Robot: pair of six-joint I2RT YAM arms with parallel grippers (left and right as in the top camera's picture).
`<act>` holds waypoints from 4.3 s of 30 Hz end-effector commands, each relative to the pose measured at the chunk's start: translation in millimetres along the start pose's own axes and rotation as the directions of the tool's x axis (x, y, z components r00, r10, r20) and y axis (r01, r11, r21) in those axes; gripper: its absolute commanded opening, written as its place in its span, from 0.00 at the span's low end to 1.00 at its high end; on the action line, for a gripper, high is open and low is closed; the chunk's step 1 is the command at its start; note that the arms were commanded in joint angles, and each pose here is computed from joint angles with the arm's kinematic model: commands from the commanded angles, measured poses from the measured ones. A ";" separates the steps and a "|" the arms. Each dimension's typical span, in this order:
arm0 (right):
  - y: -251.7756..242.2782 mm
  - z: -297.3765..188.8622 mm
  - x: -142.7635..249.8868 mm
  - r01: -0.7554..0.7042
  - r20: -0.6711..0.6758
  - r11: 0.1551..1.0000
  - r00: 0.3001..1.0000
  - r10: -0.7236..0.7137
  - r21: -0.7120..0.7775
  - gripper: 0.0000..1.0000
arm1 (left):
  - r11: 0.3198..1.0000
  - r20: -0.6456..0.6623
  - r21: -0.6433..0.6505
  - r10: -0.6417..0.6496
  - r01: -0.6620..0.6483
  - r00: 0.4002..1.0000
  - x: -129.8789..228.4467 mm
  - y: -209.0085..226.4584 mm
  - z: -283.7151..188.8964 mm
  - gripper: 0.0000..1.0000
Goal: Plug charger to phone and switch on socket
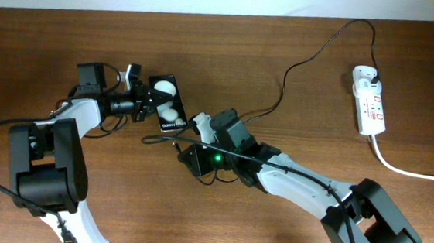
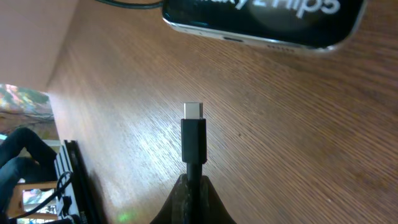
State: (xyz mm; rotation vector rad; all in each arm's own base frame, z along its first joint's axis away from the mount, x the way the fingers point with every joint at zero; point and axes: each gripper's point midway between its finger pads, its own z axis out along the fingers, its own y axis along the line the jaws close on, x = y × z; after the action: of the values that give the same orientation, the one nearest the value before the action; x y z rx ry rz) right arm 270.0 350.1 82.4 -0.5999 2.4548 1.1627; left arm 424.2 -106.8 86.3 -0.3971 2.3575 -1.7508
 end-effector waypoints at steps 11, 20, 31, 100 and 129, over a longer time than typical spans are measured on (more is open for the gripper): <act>1.1 -9.8 -41.4 0.029 0.137 0.996 0.990 -0.041 0.089 0.04 | 0.999 -0.013 0.038 0.030 -0.029 0.999 3.1 -17.1 -3.0 0.00; 8.2 -5.3 -32.7 0.024 0.109 0.997 0.993 -0.032 0.074 0.04 | 0.999 -0.013 0.038 0.029 -0.029 0.999 3.1 -17.1 -3.1 0.00; -3.5 0.5 -32.1 -0.028 0.120 0.994 0.993 0.015 0.108 0.04 | 0.997 -0.031 0.066 0.030 -0.028 0.999 6.5 -21.8 -3.4 0.00; -2.7 -4.0 -51.6 -0.169 0.192 0.985 0.969 0.158 0.042 0.04 | 0.998 -0.038 0.061 0.036 -0.033 0.999 8.0 -22.7 1.2 0.00; -10.8 -9.7 -71.4 -0.169 0.294 0.982 0.946 0.137 0.087 0.04 | 0.997 -0.040 0.065 0.035 -0.033 0.999 8.4 -23.3 1.2 0.00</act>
State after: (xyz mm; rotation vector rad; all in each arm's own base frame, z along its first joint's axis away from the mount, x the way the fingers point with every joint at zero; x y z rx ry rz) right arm 307.9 358.8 103.8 -0.2596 2.4061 1.1423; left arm 427.7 -106.4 90.4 -0.4099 2.3464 -1.7593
